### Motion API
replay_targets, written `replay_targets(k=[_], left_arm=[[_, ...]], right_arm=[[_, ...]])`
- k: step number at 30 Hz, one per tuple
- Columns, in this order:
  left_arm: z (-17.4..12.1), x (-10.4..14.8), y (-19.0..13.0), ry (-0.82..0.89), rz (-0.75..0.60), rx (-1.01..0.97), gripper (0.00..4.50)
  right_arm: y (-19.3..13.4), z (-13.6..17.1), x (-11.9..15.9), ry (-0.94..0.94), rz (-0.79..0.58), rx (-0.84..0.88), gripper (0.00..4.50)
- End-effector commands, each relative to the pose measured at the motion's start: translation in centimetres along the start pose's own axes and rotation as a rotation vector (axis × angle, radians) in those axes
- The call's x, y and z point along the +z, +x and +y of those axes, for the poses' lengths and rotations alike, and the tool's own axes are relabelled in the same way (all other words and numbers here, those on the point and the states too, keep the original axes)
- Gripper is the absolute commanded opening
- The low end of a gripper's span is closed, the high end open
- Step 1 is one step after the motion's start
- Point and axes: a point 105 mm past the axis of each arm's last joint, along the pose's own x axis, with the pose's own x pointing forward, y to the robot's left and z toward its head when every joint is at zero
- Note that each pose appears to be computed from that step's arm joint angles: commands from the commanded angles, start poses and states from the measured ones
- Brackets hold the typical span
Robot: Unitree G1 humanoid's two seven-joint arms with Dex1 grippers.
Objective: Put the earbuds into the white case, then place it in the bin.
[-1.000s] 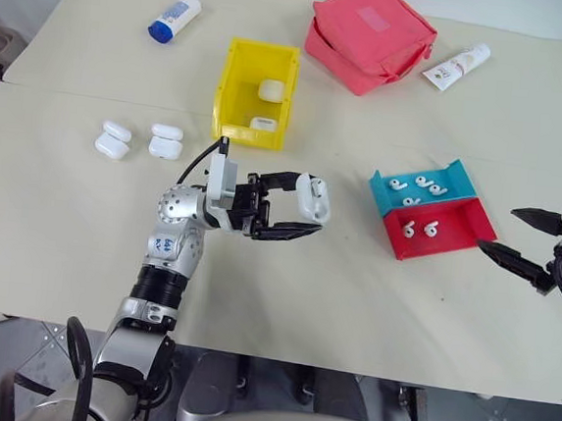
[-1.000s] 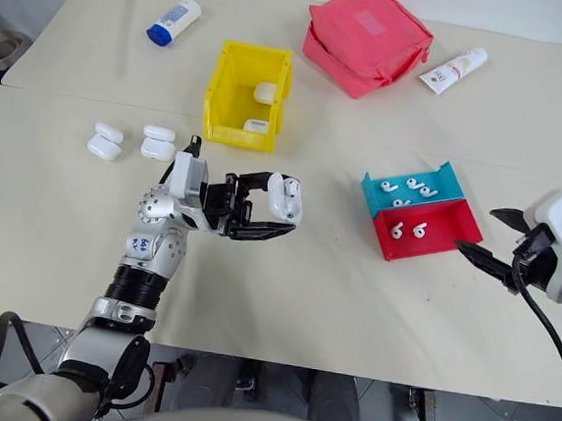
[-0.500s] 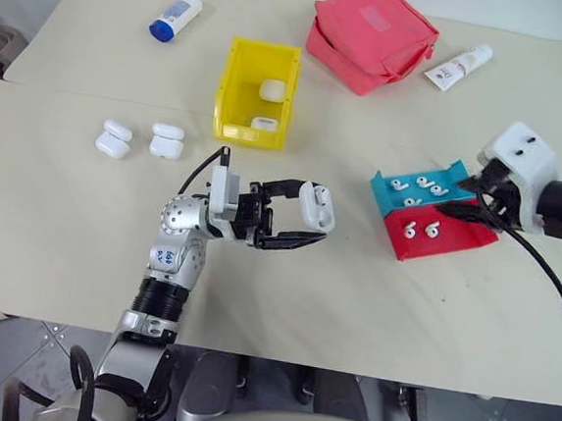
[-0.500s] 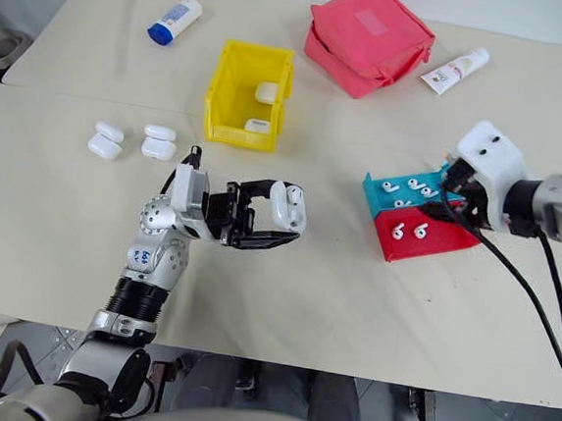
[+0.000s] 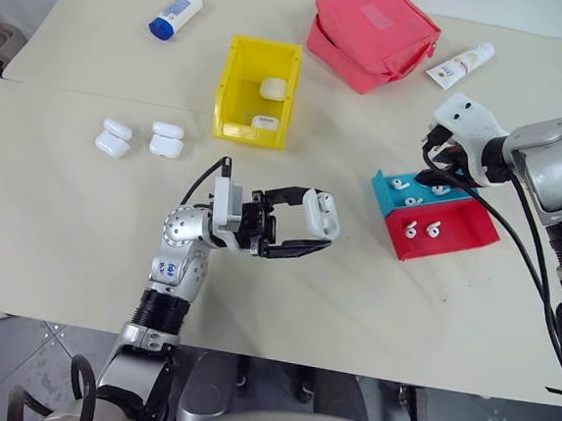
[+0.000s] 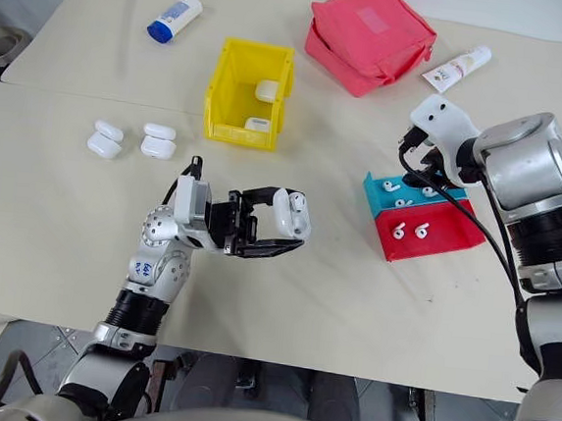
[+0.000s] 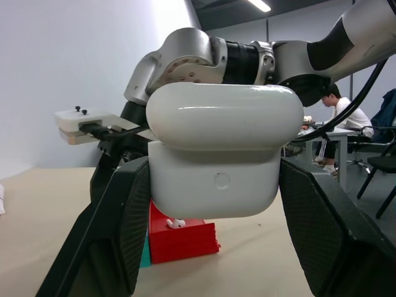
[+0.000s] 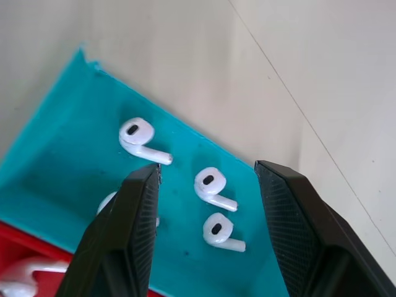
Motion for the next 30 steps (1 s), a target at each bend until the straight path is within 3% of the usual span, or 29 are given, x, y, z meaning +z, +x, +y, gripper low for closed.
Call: replay_targets(k=[1,13,30], left_arm=[[-0.4,1.0,0.4,0.05,-0.016,-0.02,2.78],[-1.0,1.0,0.4,0.047,-0.017,-0.013,2.78],[-1.5,1.2,0.1,0.049,-0.006,0.014,2.78]], right_arm=[[-0.5,-0.8,0.5,-0.037,0.009,-0.011,2.53],[1.1,-0.9,-0.5,-0.076,0.061,0.025,2.53],[2.0,-1.0,0.2,-0.105,0.059,0.044,2.53]])
